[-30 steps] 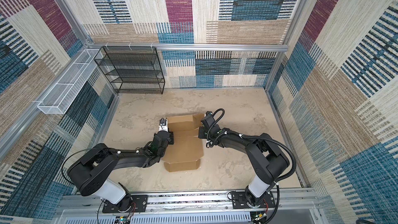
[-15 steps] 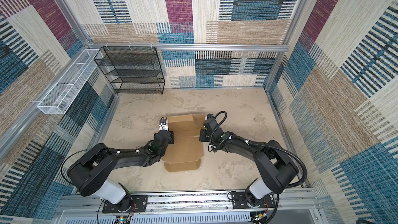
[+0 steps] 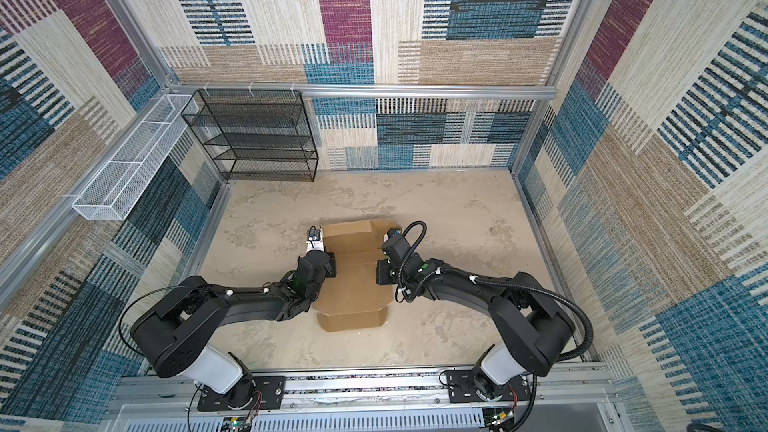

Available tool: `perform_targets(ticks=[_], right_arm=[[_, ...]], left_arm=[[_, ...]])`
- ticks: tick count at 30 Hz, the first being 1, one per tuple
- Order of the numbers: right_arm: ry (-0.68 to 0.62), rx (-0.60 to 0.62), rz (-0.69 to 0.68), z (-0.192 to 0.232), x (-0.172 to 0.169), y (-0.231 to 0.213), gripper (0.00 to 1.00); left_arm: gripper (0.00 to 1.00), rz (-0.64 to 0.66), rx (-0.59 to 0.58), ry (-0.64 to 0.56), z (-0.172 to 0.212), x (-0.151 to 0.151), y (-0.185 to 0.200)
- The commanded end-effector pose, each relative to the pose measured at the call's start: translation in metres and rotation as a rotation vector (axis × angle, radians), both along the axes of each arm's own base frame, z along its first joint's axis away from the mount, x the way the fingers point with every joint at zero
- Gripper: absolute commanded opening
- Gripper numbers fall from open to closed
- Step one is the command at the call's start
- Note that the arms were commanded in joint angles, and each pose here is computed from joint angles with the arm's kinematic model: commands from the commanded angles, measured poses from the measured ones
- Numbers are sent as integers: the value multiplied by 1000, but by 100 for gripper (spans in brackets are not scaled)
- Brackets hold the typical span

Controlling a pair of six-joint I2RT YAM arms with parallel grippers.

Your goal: Fold the paper box

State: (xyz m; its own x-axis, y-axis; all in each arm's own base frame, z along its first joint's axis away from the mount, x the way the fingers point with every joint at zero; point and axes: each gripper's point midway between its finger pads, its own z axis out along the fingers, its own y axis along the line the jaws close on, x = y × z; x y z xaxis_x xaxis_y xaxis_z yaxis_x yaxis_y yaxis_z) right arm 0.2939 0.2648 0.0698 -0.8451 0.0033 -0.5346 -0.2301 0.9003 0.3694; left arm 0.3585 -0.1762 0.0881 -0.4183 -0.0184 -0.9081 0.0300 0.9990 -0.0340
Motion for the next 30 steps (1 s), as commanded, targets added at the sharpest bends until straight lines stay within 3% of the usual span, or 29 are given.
perform_targets(ticks=[1, 15, 30], right_arm=[[-23, 5, 43, 1, 10, 14, 7], [-62, -109, -48, -3, 47, -16, 6], [-78, -189, -123, -20, 54, -34, 5]], left_arm=[[0, -2, 25, 48, -12, -6, 4], [0, -7, 25, 50, -14, -7, 4], [0, -7, 23, 55, -14, -8, 4]])
